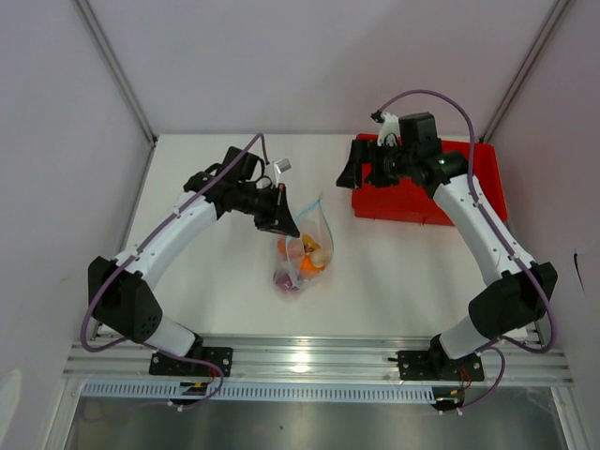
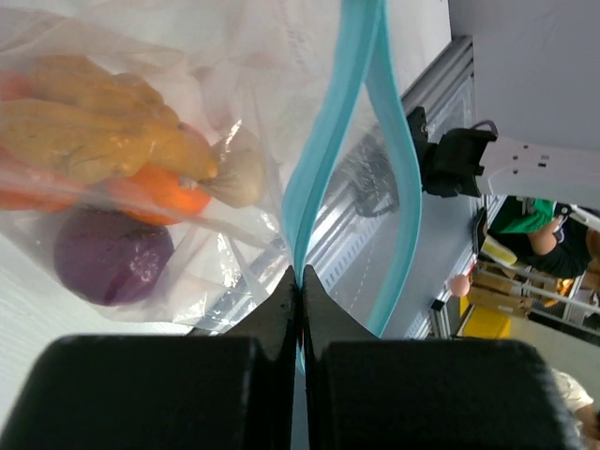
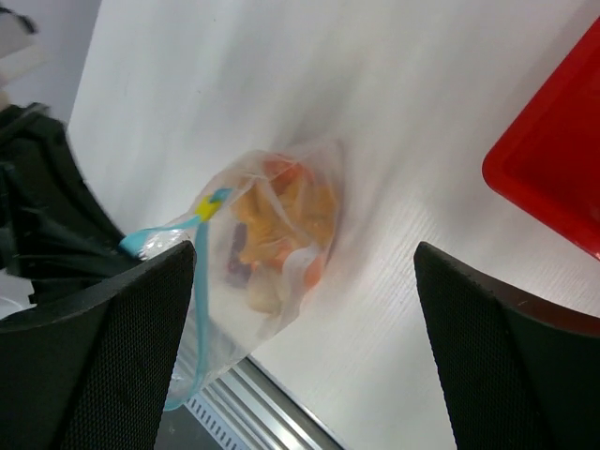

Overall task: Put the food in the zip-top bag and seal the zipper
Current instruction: Zip the zipper food storage bag at the center of the board.

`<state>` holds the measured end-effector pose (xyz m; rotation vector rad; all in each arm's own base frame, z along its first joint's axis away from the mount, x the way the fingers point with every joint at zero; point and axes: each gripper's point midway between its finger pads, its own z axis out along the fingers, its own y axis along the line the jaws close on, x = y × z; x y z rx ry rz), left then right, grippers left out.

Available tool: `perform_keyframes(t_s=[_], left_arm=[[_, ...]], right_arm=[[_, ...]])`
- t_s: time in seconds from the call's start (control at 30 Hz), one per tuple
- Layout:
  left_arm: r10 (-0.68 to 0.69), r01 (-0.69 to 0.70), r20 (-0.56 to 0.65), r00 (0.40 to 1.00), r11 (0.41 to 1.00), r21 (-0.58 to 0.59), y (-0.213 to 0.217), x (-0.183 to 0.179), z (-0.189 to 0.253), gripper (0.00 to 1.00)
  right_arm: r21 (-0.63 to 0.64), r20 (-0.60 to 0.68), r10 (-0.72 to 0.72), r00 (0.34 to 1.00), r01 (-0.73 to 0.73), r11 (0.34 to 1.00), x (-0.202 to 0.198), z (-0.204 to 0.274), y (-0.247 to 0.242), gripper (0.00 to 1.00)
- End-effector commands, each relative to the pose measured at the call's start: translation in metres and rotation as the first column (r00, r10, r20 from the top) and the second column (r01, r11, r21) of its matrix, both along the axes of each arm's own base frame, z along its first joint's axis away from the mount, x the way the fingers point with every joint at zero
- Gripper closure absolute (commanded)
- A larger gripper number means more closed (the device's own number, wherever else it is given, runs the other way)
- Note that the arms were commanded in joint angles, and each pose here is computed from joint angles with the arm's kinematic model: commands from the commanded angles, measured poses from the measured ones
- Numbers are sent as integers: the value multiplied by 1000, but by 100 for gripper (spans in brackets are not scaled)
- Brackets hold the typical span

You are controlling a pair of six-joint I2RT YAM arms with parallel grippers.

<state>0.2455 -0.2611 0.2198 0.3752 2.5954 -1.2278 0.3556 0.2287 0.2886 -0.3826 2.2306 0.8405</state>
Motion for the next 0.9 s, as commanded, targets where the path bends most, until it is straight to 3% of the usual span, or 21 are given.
perform_keyframes(t_s=[0.0, 0.23, 0.4, 0.53, 0.6, 0.73, 0.87], left_arm=[[-72, 79, 115, 991, 995, -64, -6, -15, 38, 99], [-131, 148, 179, 975, 985, -85, -3, -38, 48, 99], [-181, 213, 198, 963, 965, -152, -6, -55, 41, 100], [-175, 201, 169, 970, 968, -149, -1, -68, 18, 99], [-153, 172, 152, 977, 978, -120, 5, -72, 2, 100], [-136, 160, 199, 971, 981, -110, 11, -75, -8, 99], [-120, 139, 252, 960, 988, -61, 24, -80, -1, 99]], right_arm=[[3, -2, 9, 1000, -9, 1000, -4, -14, 0, 1], [1, -22, 0, 1000, 0, 1000, -16, -49, -8, 1], [61, 7, 135, 991, -135, 989, -49, -70, 2, 1], [56, -9, 236, 972, -235, 970, -91, -93, 27, 0], [45, -10, 193, 981, -192, 980, -100, -102, 36, 1], [92, 42, 305, 951, -308, 947, -153, -105, 80, 1], [70, 141, 382, 913, -394, 916, -175, -101, 108, 1]])
